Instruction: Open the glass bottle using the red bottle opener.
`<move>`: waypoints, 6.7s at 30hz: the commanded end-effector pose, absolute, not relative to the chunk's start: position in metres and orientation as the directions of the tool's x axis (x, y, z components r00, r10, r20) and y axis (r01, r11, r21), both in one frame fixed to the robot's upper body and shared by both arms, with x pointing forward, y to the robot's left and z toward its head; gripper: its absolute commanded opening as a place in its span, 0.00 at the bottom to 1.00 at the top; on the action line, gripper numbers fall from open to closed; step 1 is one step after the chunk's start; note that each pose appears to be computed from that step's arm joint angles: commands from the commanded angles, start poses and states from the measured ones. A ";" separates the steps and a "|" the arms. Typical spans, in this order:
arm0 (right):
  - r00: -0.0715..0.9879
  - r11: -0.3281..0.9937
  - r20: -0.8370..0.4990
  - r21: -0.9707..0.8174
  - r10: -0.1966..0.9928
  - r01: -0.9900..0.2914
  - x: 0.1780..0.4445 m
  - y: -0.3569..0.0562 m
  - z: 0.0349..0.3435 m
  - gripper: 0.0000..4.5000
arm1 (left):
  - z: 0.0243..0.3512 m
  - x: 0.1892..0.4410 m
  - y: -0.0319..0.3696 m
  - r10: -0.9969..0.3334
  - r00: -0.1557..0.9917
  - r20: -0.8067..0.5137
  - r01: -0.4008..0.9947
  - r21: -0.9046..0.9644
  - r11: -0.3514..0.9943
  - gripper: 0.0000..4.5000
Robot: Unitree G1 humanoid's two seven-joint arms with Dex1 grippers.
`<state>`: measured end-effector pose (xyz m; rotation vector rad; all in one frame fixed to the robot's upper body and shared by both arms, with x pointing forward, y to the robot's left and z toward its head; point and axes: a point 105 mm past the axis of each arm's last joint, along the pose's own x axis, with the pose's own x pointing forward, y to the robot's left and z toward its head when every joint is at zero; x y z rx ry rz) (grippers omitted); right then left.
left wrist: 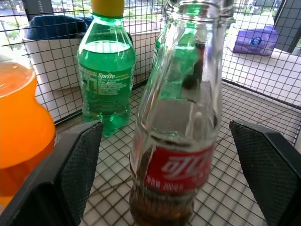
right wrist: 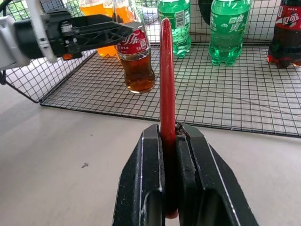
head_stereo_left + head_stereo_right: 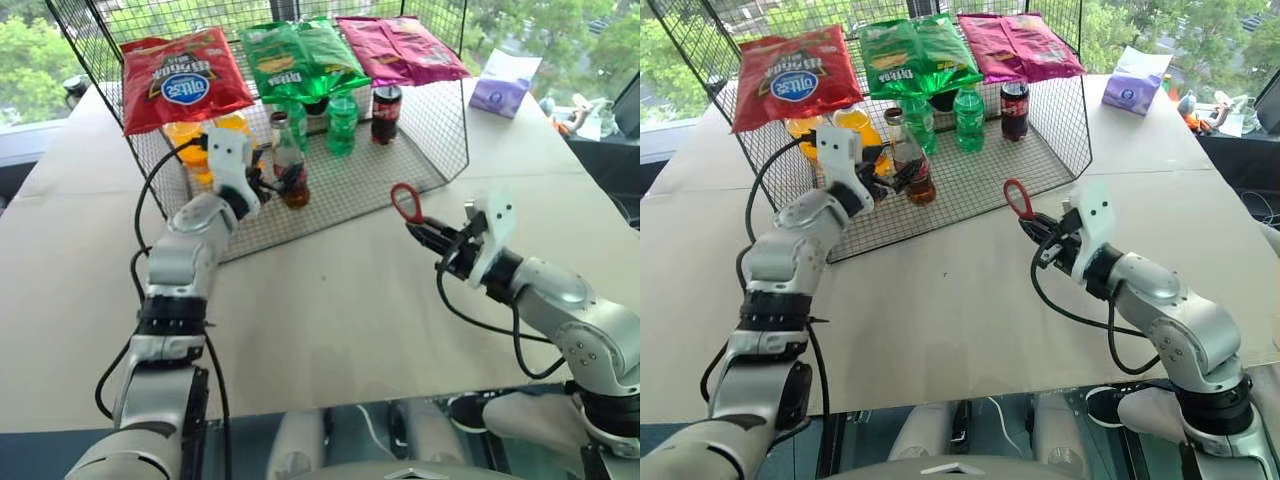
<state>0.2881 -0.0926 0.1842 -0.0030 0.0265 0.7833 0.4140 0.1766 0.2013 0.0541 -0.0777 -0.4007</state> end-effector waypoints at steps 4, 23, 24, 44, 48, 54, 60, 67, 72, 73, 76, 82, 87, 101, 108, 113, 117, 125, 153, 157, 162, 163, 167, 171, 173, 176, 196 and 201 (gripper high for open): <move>0.709 0.710 0.041 -0.041 0.704 -0.703 0.281 -0.091 0.201 0.00 | 0.214 0.428 0.165 -0.434 0.895 0.104 0.428 0.077 0.901 0.99; 0.711 0.711 0.026 -0.054 0.703 -0.701 0.279 -0.093 0.200 0.00 | 0.232 0.402 0.150 -0.610 0.768 0.195 0.603 0.100 0.792 0.56; 0.712 0.713 0.027 -0.059 0.701 -0.699 0.279 -0.094 0.201 0.00 | 0.235 0.392 0.145 -0.649 0.731 0.211 0.648 0.086 0.757 0.56; 0.767 0.762 0.010 -0.129 0.642 -0.635 0.281 -0.103 0.190 0.00 | 0.175 0.318 0.066 -0.933 0.359 0.035 0.925 0.123 0.361 0.56; 0.768 0.762 -0.001 -0.128 0.640 -0.635 0.281 -0.101 0.185 0.00 | 0.168 0.316 0.066 -0.941 0.338 0.014 0.933 0.126 0.337 0.78; 0.760 0.753 -0.002 -0.132 0.650 -0.645 0.280 -0.098 0.186 0.00 | 0.175 0.318 0.064 -0.943 0.329 0.044 0.934 0.132 0.332 0.99; 0.754 0.747 0.006 -0.137 0.657 -0.650 0.281 -0.096 0.190 0.00 | 0.184 0.316 0.062 -0.948 0.315 0.049 0.937 0.144 0.318 0.99; 0.748 0.741 0.007 -0.140 0.664 -0.657 0.280 -0.096 0.192 0.00 | 0.185 0.311 0.064 -0.955 0.294 0.039 0.941 0.162 0.296 0.84; 0.745 0.738 0.006 -0.145 0.667 -0.659 0.280 -0.096 0.193 0.00 | 0.185 0.310 0.067 -0.954 0.295 0.049 0.940 0.161 0.299 0.50; 0.746 0.739 0.008 -0.149 0.666 -0.657 0.280 -0.096 0.193 0.00 | 0.183 0.309 0.068 -0.954 0.295 0.048 0.941 0.161 0.299 0.50; 0.750 0.743 0.030 -0.172 0.660 -0.647 0.280 -0.098 0.199 0.00 | 0.180 0.309 0.070 -0.954 0.296 0.048 0.940 0.161 0.300 0.50; 0.799 0.772 0.176 -0.438 0.576 -0.460 0.284 -0.109 0.234 0.00 | 0.178 0.311 0.066 -0.954 0.296 0.048 0.940 0.165 0.300 0.50; 0.780 0.656 0.226 -0.697 0.583 -0.288 0.284 -0.100 0.239 0.00 | 0.180 0.311 0.060 -0.956 0.288 0.046 0.942 0.168 0.292 0.50; 0.717 0.461 0.236 -0.877 0.656 -0.134 0.278 -0.067 0.193 0.00 | 0.190 0.314 0.053 -0.960 0.277 0.038 0.947 0.159 0.279 0.50; 0.735 0.450 0.249 -0.889 0.631 -0.085 0.277 -0.065 0.187 0.00 | 0.185 0.314 0.056 -0.963 0.267 0.021 0.951 0.158 0.267 0.50; 0.738 0.417 0.224 -0.905 0.636 -0.085 0.283 -0.053 0.175 0.00 | 0.181 0.314 0.057 -0.967 0.254 0.008 0.954 0.165 0.252 0.50; 0.745 0.384 0.189 -0.918 0.640 -0.096 0.286 -0.048 0.158 0.00 | 0.180 0.315 0.056 -0.968 0.249 0.009 0.954 0.169 0.247 0.50; 0.770 0.337 0.169 -0.939 0.615 -0.063 0.287 -0.062 0.155 0.00 | 0.183 0.314 0.054 -0.969 0.245 0.024 0.955 0.165 0.245 0.50; 0.794 0.334 0.146 -0.939 0.591 -0.076 0.292 -0.075 0.154 0.00 | 0.177 0.315 0.064 -0.962 0.272 0.020 0.949 0.158 0.272 0.71; 0.791 0.334 0.143 -0.939 0.595 -0.081 0.293 -0.075 0.154 0.00 | 0.177 0.318 0.060 -0.958 0.287 0.024 0.942 0.175 0.287 0.92; 0.791 0.337 0.145 -0.938 0.594 -0.081 0.294 -0.075 0.155 0.00 | 0.182 0.317 0.056 -0.957 0.288 0.039 0.940 0.181 0.290 0.92; 0.792 0.338 0.146 -0.938 0.594 -0.081 0.294 -0.075 0.155 0.00 | 0.183 0.317 0.056 -0.957 0.288 0.042 0.939 0.182 0.291 0.92; 0.795 0.340 0.149 -0.937 0.588 -0.076 0.295 -0.077 0.157 0.00 | 0.185 0.321 0.060 -0.955 0.293 0.046 0.937 0.183 0.297 0.92; 0.808 0.351 0.153 -0.934 0.569 -0.071 0.296 -0.082 0.157 0.00 | 0.184 0.322 0.068 -0.951 0.303 0.059 0.934 0.179 0.309 0.92; 0.819 0.363 0.162 -0.930 0.550 -0.060 0.299 -0.086 0.160 0.00 | 0.184 0.324 0.069 -0.949 0.309 0.064 0.932 0.180 0.315 0.92; 0.839 0.387 0.184 -0.921 0.512 -0.034 0.306 -0.096 0.167 0.00 | 0.181 0.326 0.068 -0.949 0.309 0.060 0.931 0.186 0.315 0.92; 0.879 0.461 0.244 -0.887 0.409 0.032 0.316 -0.120 0.185 0.00 | 0.190 0.321 0.064 -0.954 0.289 0.080 0.934 0.195 0.299 0.92; 0.857 0.519 0.312 -0.852 0.409 0.062 0.313 -0.119 0.201 0.00 | 0.190 0.321 0.064 -0.955 0.287 0.076 0.935 0.194 0.296 0.58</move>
